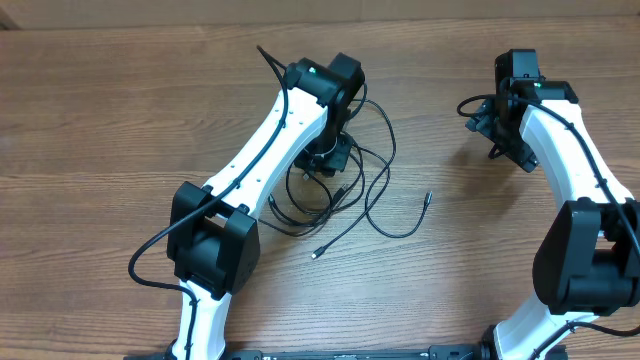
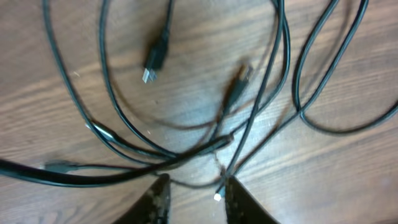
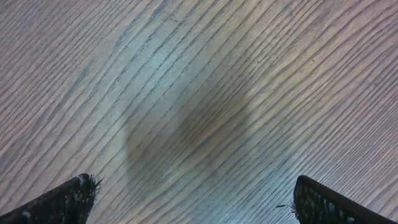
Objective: Untangle cables
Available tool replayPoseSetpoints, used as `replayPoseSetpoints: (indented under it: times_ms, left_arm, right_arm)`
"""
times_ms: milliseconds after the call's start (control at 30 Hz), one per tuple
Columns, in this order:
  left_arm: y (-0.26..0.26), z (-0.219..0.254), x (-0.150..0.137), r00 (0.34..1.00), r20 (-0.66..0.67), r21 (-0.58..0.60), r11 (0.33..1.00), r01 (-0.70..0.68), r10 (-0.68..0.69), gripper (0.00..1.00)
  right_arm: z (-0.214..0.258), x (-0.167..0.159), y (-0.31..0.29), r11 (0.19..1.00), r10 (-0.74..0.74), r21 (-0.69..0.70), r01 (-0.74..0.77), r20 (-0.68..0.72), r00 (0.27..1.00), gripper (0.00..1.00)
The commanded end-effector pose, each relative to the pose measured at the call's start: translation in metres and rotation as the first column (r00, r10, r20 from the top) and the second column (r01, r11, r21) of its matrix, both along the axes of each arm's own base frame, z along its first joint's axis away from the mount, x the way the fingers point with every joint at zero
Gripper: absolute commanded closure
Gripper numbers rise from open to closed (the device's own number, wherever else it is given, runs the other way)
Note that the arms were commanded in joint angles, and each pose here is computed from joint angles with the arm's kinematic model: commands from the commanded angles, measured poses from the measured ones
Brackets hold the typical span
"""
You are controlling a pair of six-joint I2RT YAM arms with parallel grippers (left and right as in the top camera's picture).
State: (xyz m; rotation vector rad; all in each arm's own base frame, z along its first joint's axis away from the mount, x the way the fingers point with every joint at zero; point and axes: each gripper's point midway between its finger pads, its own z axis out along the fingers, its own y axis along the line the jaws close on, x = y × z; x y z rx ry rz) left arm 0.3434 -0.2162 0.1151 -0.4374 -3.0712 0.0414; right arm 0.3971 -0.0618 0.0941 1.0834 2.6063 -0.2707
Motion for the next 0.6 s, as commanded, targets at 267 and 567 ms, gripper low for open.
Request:
replayPoseSetpoints:
  times_ms: [267, 567]
  left_arm:
    - [0.024, 0.008, 0.029, 0.979, 0.152, 0.100, 0.984, -0.149, 0.132, 0.67]
    - [0.061, -0.021, 0.015, 0.972, 0.157, 0.284, 0.934, -0.216, 0.177, 0.77]
  right_arm:
    - [0.003, 0.001, -0.002, 1.000, -0.009, -0.008, 0.009, 0.013, 1.000, 0.00]
    - [0.003, 0.001, -0.002, 1.000, -0.009, -0.008, 0.009, 0.013, 1.000, 0.00]
